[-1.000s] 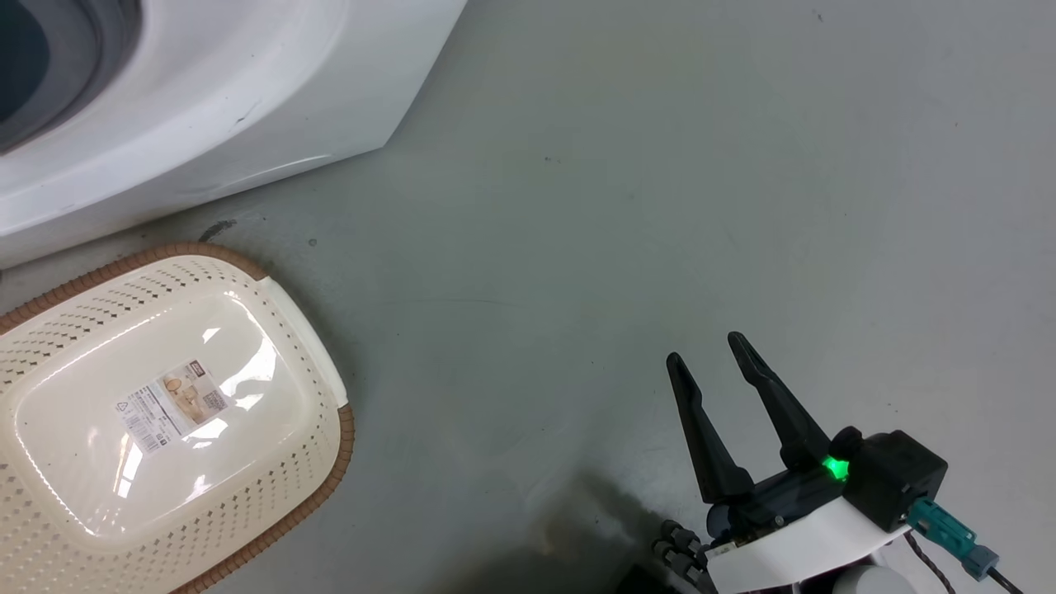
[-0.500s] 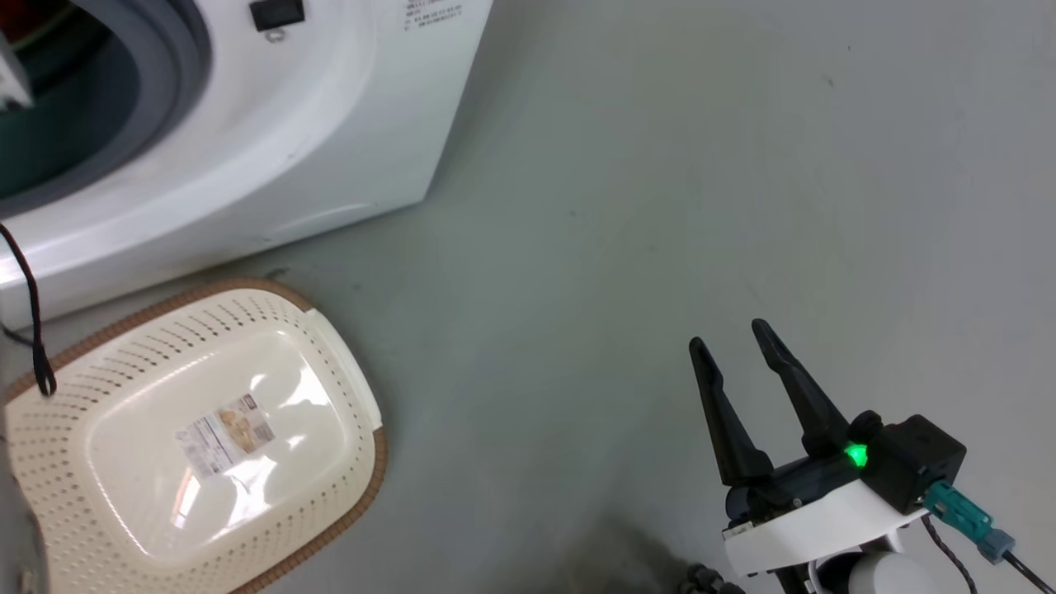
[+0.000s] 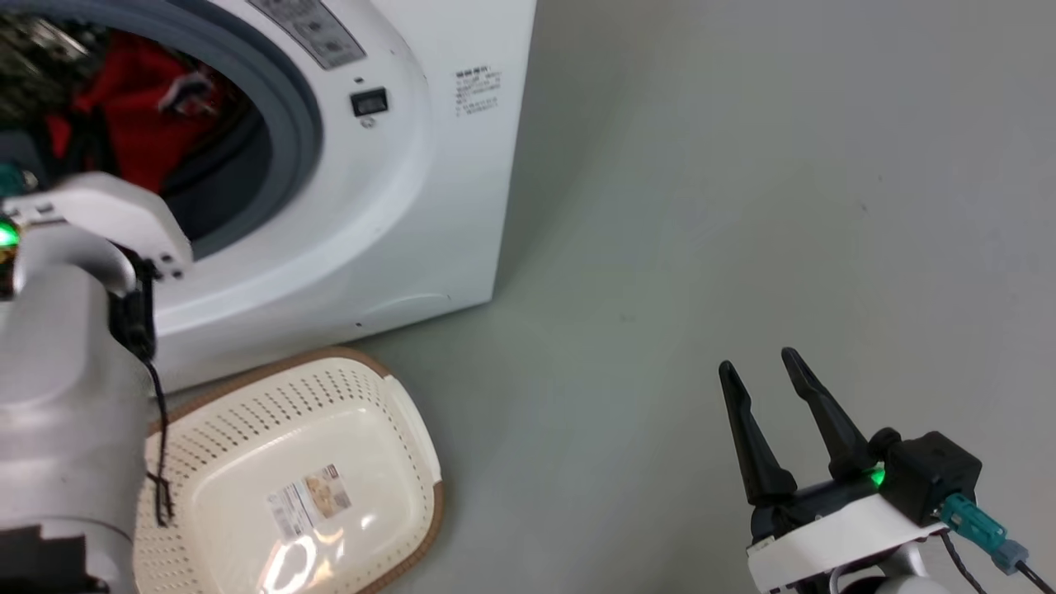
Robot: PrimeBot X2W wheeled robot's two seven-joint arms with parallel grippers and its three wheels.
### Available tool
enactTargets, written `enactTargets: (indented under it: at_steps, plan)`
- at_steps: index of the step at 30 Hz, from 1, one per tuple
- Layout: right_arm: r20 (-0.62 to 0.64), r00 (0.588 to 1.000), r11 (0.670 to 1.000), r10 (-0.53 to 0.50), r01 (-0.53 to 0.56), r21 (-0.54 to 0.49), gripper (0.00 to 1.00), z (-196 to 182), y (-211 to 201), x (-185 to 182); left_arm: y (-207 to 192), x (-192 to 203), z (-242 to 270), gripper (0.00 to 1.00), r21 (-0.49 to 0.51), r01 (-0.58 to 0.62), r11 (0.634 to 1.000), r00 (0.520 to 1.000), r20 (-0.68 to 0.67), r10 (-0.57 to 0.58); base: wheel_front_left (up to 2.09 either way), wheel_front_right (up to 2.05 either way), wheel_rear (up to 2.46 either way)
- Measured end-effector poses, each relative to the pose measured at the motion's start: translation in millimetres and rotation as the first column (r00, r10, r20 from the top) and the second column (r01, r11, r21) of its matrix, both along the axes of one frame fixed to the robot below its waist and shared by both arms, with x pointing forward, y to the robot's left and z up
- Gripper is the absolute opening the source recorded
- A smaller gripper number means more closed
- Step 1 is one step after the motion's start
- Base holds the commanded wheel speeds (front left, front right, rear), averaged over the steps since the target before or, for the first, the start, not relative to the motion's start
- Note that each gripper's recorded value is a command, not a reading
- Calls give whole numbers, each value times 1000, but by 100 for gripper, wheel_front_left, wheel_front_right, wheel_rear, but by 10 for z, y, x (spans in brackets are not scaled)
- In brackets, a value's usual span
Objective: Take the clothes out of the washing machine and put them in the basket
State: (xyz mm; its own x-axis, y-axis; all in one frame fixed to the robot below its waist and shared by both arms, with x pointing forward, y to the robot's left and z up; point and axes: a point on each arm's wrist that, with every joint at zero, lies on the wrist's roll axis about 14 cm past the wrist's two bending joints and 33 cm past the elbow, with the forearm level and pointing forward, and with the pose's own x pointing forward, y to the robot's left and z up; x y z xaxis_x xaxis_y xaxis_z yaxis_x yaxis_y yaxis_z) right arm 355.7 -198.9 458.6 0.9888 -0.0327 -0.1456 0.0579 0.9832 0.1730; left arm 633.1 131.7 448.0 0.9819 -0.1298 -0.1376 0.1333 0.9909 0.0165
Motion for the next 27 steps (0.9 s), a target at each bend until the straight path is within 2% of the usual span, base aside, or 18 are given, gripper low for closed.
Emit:
enactTargets:
  at_steps: [4, 20, 27]
  plan:
    - [31, 999, 1000, 12, -12, 3, 100, 118, 40, -71, 74, -258, 110, 0, -25, -14, 1000, 1000, 6, 14, 0, 0, 0]
    - [141, 989, 999, 49, -50, 4, 100, 518, 132, -299, 286, -1262, 1016, 0, -96, -17, 995, 962, 271, 42, 0, 0, 0]
    - [157, 983, 995, 97, -99, 5, 100, 584, 265, -296, 230, -1804, 1122, 0, -95, 27, 995, 942, 335, 7, 0, 0, 0]
